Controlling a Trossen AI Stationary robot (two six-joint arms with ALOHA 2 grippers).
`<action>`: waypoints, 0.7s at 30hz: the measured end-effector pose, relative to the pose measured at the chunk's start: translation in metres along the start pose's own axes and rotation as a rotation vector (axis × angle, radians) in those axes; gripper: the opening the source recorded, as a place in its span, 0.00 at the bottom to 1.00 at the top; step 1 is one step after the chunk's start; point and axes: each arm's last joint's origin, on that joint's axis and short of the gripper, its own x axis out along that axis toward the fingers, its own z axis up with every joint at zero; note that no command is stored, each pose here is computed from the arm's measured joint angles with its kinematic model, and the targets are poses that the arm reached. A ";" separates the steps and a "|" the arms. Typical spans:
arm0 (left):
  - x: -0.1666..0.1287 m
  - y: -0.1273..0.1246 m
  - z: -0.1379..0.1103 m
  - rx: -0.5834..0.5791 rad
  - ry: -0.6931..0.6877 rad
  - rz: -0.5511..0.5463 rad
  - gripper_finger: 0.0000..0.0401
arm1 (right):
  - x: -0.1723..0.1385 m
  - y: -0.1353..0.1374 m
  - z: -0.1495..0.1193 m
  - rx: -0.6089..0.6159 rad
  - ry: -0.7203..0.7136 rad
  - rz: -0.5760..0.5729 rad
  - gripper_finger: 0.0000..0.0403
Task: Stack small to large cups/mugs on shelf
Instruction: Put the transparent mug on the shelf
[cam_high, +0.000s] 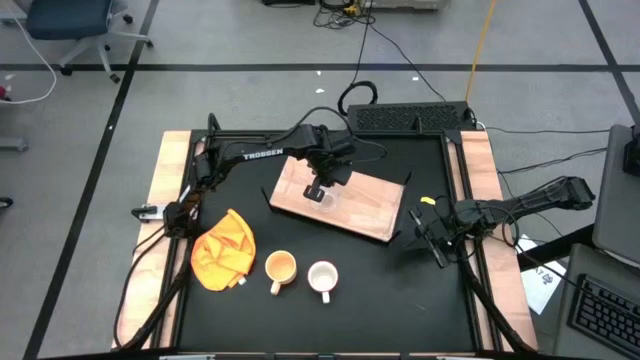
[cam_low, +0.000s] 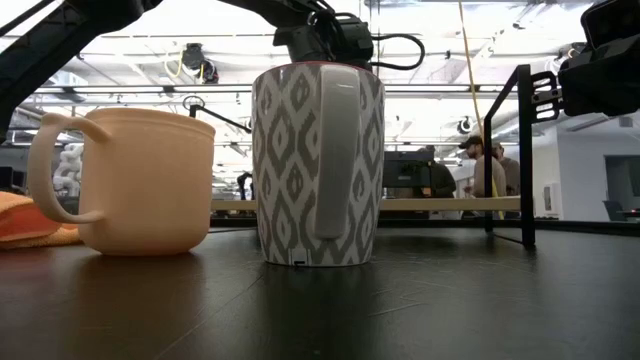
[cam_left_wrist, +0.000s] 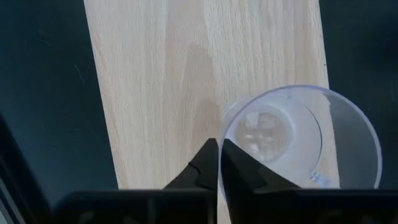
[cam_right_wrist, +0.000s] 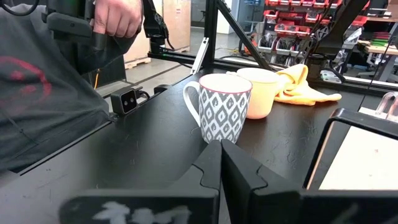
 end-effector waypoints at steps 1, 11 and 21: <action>0.000 0.000 0.000 -0.002 0.000 0.000 0.03 | 0.000 0.000 0.000 0.000 0.000 0.000 0.00; 0.000 0.000 0.000 -0.029 0.000 -0.001 0.01 | 0.000 0.000 0.000 0.000 0.000 0.000 0.00; -0.024 0.012 -0.003 -0.157 -0.046 0.032 0.00 | 0.000 0.000 0.001 -0.004 -0.015 -0.001 0.00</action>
